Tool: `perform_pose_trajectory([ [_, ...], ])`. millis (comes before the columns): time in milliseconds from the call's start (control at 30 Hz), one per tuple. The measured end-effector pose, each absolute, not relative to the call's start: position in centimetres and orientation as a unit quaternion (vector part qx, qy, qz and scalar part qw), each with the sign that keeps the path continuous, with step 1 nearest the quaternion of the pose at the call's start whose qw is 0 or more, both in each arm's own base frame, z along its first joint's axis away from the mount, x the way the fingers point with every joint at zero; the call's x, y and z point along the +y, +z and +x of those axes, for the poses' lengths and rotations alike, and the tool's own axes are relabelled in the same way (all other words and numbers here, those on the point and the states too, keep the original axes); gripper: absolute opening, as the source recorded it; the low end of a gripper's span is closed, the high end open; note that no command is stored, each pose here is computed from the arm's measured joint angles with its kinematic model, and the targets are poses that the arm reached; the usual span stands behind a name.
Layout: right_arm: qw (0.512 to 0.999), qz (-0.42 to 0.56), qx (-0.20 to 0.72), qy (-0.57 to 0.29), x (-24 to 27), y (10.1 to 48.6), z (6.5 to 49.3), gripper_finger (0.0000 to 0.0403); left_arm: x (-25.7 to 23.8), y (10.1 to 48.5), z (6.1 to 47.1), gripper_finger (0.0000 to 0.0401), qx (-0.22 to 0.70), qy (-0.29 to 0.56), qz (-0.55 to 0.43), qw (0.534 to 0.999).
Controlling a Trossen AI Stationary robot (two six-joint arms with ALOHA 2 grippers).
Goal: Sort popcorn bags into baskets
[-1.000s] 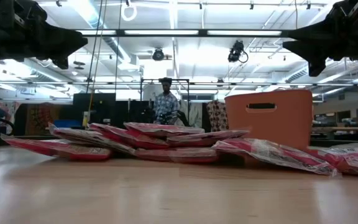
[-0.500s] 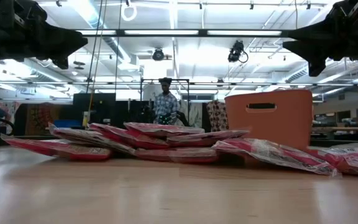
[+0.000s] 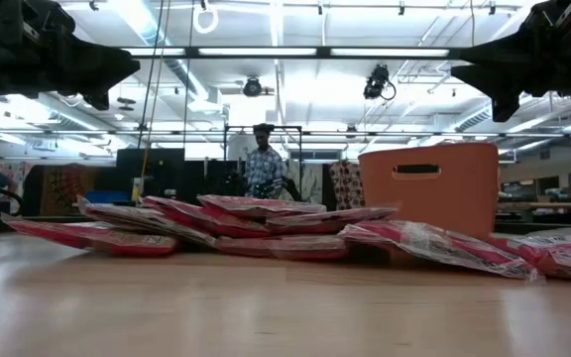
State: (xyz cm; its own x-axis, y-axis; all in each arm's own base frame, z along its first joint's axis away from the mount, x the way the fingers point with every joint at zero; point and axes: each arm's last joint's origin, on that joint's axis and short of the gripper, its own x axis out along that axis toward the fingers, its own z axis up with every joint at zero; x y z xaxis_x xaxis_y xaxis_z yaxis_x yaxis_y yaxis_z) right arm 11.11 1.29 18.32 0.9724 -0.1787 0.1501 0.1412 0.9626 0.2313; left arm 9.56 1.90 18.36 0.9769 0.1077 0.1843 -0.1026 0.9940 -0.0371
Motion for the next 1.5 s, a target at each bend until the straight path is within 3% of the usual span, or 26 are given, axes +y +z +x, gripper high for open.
perform_pose_trajectory([
  [700, 0.987, 0.110, -0.085, -0.081, 1.3, 18.3, 11.1, 0.0144, 1.8, 20.2, 9.1, 0.0105, -0.192, 0.022, -0.136, 0.972],
  [1000, 0.987, 0.110, -0.085, -0.081, 1.3, 18.3, 11.1, 0.0144, 2.3, 20.3, 11.8, 0.0105, -0.023, 0.038, -0.171, 0.984],
  [1300, 0.987, 0.110, -0.085, -0.081, 1.3, 18.3, 11.1, 0.0144, 0.1, 17.3, 15.5, 0.0105, 0.183, -0.099, -0.113, 0.972],
  [1500, 0.987, 0.110, -0.085, -0.081, 1.3, 18.3, 11.1, 0.0144, -1.9, 17.3, 17.4, 0.0110, 0.281, -0.052, -0.071, 0.956],
])
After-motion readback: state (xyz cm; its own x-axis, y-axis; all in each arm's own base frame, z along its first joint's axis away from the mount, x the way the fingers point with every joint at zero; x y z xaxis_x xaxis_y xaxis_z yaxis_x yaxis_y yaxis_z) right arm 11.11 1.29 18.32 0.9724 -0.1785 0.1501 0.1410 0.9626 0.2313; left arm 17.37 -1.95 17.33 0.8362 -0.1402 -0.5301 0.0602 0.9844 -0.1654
